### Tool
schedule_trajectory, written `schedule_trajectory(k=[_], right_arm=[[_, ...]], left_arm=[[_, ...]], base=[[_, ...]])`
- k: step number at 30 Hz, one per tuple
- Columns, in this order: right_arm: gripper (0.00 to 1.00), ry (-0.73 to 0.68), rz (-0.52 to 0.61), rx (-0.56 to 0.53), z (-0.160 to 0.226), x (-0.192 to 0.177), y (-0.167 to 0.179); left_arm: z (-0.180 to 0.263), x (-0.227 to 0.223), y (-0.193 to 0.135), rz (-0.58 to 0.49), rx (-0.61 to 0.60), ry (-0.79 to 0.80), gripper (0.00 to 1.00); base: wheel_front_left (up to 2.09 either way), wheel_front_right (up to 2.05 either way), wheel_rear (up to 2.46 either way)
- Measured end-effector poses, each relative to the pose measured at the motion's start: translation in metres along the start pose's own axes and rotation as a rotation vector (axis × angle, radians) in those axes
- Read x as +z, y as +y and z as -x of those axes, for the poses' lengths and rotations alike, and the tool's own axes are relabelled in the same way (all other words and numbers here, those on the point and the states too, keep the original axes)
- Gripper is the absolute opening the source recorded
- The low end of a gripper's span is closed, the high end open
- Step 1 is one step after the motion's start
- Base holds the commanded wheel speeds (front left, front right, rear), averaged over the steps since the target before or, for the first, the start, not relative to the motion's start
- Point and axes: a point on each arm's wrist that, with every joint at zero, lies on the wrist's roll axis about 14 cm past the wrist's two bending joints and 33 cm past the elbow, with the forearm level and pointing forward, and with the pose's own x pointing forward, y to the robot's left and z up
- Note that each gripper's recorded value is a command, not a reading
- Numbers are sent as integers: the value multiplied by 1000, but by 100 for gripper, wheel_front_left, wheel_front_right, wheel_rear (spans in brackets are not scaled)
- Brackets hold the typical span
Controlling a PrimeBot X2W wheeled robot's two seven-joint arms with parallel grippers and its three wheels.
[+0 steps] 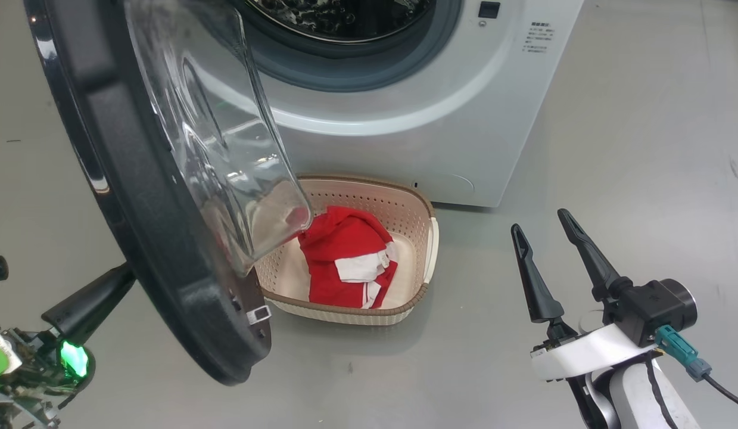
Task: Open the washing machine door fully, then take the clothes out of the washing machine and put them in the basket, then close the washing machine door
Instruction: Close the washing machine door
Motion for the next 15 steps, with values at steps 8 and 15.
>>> schedule_trajectory(k=[8,15], right_arm=[[100,-16,-3,-60,5,5,-18],[100,-10,-4,-127,13,3,-38]], left_arm=[[-32,-19,-2,1,-39,128,0],[-56,-29,4,17,-55,202,0]], base=[[0,0,0],[0,0,0]])
